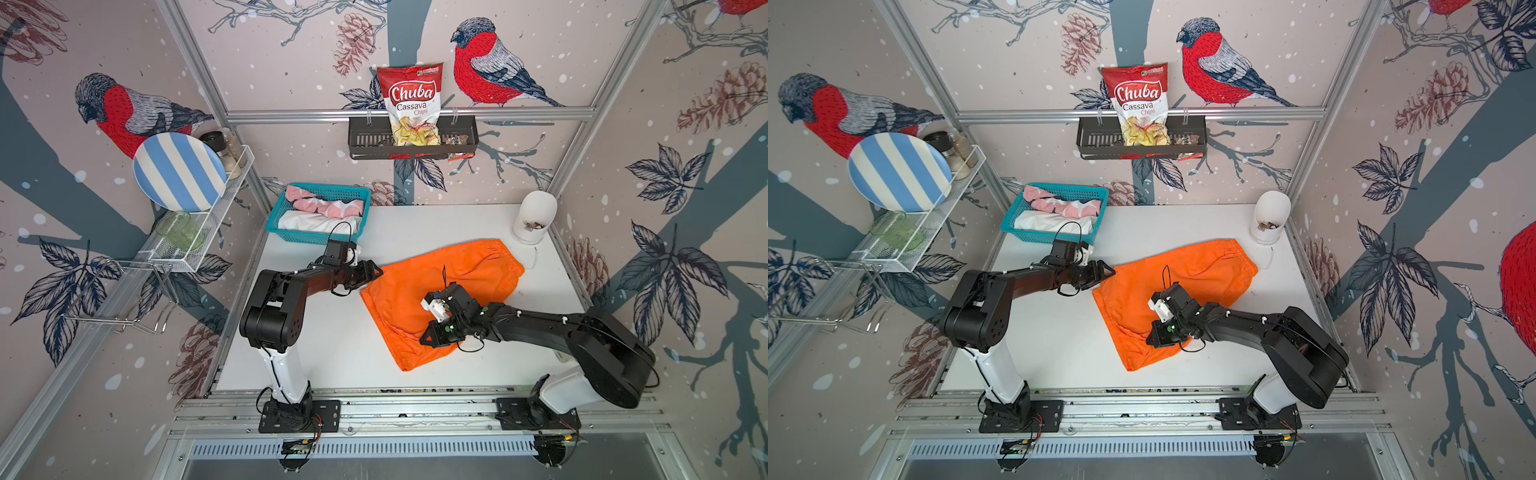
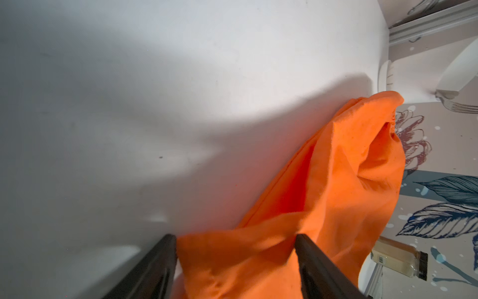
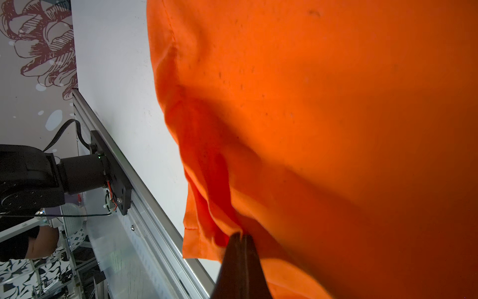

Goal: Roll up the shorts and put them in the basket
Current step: Adjust the shorts at the center of the board.

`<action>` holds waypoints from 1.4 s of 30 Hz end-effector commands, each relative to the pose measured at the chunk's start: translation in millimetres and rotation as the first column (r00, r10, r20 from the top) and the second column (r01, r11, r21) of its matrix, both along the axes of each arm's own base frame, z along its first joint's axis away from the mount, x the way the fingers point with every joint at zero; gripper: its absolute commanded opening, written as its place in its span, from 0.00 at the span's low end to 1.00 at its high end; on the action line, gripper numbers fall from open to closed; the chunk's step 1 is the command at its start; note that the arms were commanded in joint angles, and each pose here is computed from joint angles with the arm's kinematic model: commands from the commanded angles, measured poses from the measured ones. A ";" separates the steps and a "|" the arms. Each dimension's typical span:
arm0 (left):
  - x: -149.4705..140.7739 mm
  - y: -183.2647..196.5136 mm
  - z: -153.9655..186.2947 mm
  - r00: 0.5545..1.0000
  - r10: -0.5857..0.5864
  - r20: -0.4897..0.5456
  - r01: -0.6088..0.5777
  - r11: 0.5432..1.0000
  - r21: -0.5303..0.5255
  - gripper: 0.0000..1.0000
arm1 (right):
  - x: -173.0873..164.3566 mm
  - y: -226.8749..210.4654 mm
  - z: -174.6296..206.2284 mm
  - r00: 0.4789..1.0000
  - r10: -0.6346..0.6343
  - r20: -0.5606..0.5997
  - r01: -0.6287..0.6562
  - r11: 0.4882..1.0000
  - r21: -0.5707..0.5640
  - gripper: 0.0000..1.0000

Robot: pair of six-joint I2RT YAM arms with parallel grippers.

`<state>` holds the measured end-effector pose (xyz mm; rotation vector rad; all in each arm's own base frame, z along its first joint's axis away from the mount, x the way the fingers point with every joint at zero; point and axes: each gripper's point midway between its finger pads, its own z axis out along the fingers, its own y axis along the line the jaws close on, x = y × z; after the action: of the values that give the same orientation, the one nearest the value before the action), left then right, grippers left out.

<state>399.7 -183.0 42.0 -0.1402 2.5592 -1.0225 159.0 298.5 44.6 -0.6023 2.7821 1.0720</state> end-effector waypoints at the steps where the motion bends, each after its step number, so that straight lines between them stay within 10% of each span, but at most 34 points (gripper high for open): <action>1: -10.5 -0.8 -8.9 0.998 -0.006 -0.064 0.004 1.000 -0.024 0.68 | 3.5 1.9 2.5 1.000 -0.009 0.007 0.009 1.000 0.011 0.00; 7: -5.8 1.3 15.9 1.000 0.009 -0.016 -0.010 1.000 -0.029 0.22 | 8.3 6.6 7.0 1.000 -0.010 0.018 0.009 1.000 0.022 0.00; 12: -5.2 7.6 55.4 0.998 0.034 0.050 -0.034 0.999 -0.003 0.11 | 13.7 4.4 15.2 0.999 -0.026 0.042 0.025 1.000 0.016 0.00; 18: -15.5 14.8 96.0 0.993 0.050 0.107 -0.056 0.997 0.052 0.10 | 10.6 2.7 24.1 0.998 -0.009 0.054 0.008 1.000 0.014 0.00; 31: -60.8 54.4 19.3 0.991 0.128 -0.047 -0.110 0.955 0.274 0.20 | -45.2 40.2 -5.9 0.972 0.225 -0.075 -0.222 0.974 0.043 0.00; 42: -81.9 54.8 62.2 0.990 0.137 -0.022 -0.126 0.954 0.273 0.13 | -32.1 7.5 72.0 0.988 0.143 0.051 -0.139 0.987 -0.084 0.00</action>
<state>340.9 -136.1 122.4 -0.2035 2.5608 -0.6753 146.3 331.7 129.1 -0.8178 2.6512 1.0740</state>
